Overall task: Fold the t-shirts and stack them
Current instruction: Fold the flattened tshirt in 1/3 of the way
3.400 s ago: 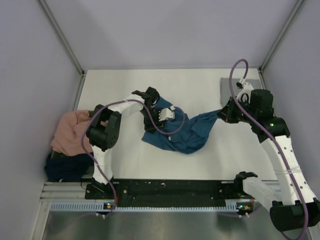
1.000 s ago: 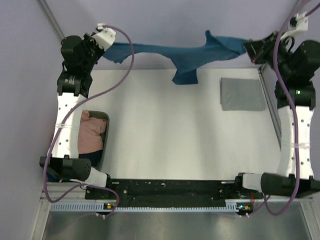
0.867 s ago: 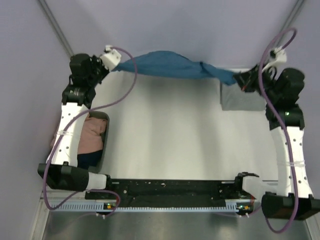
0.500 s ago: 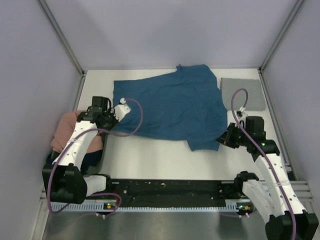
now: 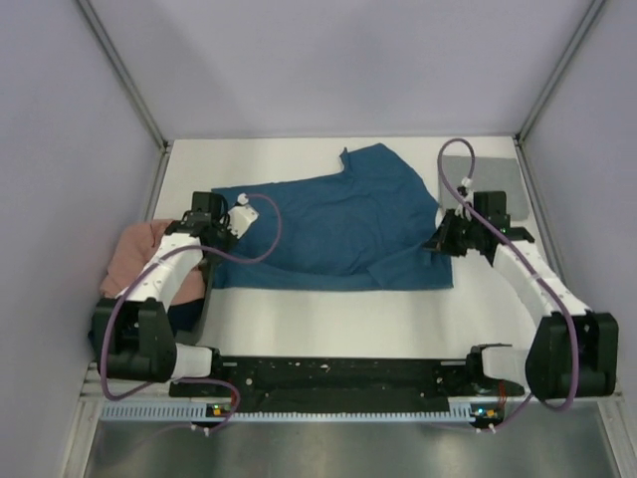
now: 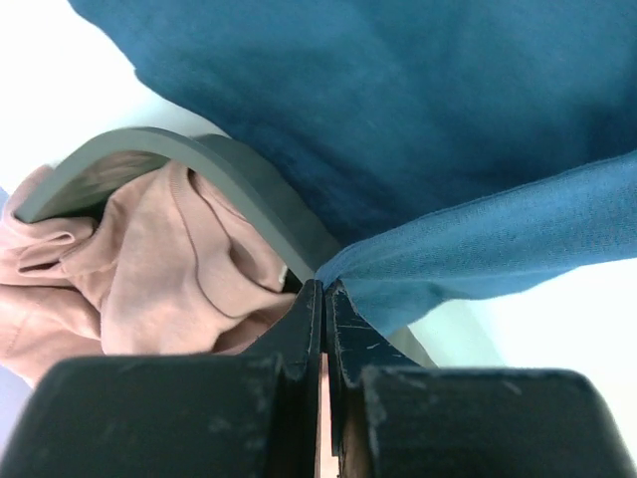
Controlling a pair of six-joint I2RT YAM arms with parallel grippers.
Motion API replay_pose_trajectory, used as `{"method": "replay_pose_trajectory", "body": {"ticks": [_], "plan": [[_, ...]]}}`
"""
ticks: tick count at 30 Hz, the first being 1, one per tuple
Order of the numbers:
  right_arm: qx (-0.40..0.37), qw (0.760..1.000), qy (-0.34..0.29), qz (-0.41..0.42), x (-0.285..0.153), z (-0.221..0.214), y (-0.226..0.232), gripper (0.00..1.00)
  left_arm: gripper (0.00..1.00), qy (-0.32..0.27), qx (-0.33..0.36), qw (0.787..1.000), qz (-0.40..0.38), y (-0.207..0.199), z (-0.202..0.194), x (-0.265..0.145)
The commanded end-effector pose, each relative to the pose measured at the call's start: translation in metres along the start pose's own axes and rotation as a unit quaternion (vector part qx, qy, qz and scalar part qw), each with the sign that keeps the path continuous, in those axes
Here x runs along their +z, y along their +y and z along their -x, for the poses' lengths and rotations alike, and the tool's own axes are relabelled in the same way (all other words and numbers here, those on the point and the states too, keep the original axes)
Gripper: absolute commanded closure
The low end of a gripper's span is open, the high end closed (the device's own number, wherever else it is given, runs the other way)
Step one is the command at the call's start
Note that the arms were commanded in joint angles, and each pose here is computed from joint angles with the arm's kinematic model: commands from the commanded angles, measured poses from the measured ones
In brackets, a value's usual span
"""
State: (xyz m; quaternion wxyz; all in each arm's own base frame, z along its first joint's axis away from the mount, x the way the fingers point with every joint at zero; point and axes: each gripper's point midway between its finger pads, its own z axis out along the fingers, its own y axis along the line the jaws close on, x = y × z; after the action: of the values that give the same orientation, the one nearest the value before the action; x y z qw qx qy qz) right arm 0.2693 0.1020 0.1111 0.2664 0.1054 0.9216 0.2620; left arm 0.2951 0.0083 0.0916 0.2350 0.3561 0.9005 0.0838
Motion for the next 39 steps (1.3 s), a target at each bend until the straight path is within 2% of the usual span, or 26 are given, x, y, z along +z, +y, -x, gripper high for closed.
{"method": "replay_pose_trajectory", "body": {"ticks": [1, 5, 12, 18, 22, 28, 29, 30, 31, 32, 33, 36, 39], "plan": [[-0.104, 0.993, -0.035, 0.045, 0.026, 0.063, 0.024, 1.00, 1.00, -0.026, -0.053, 0.996, 0.068, 0.037, 0.026, 0.003], [-0.135, 0.989, -0.006, 0.057, 0.053, 0.078, 0.023, 1.00, 1.00, -0.028, -0.076, 0.994, 0.077, 0.042, 0.030, 0.011], [-0.162, 0.985, -0.019, 0.057, 0.078, 0.111, 0.023, 1.00, 1.00, 0.005, -0.098, 0.990, 0.106, 0.052, 0.021, 0.023], [-0.135, 0.990, -0.029, 0.035, 0.084, 0.129, -0.005, 1.00, 1.00, 0.025, -0.087, 0.990, 0.106, 0.052, 0.013, 0.027], [-0.146, 0.986, -0.022, 0.076, 0.091, 0.128, 0.005, 1.00, 1.00, 0.027, -0.075, 0.993, 0.085, 0.047, 0.015, 0.034], [-0.130, 0.989, -0.011, 0.073, 0.106, 0.133, 0.000, 1.00, 1.00, 0.041, -0.073, 0.993, 0.087, 0.050, 0.014, 0.034], [-0.127, 0.989, -0.010, 0.069, 0.107, 0.133, -0.001, 1.00, 0.94, 0.040, -0.072, 0.993, 0.088, 0.051, 0.015, 0.033], [-0.126, 0.990, -0.011, 0.057, 0.109, 0.135, -0.004, 0.86, 0.83, 0.039, -0.073, 0.993, 0.089, 0.052, 0.016, 0.032], [-0.124, 0.992, -0.014, 0.034, 0.110, 0.138, -0.010, 0.70, 0.66, 0.039, -0.073, 0.992, 0.091, 0.053, 0.017, 0.031], [-0.126, 0.992, -0.017, 0.007, 0.109, 0.143, -0.015, 0.58, 0.54, 0.034, -0.073, 0.992, 0.096, 0.057, 0.020, 0.028], [-0.128, 0.991, -0.017, -0.030, 0.106, 0.146, -0.023, 0.49, 0.49, 0.026, -0.069, 0.992, 0.099, 0.061, 0.025, 0.025], [-0.118, 0.980, -0.051, -0.151, 0.072, 0.170, -0.043, 0.40, 0.45, -0.008, -0.062, 0.990, 0.124, 0.080, 0.048, 0.004], [-0.094, 0.963, -0.071, -0.244, 0.028, 0.158, -0.067, 0.29, 0.43, -0.050, -0.049, 0.990, 0.120, 0.087, 0.073, -0.023]]}}
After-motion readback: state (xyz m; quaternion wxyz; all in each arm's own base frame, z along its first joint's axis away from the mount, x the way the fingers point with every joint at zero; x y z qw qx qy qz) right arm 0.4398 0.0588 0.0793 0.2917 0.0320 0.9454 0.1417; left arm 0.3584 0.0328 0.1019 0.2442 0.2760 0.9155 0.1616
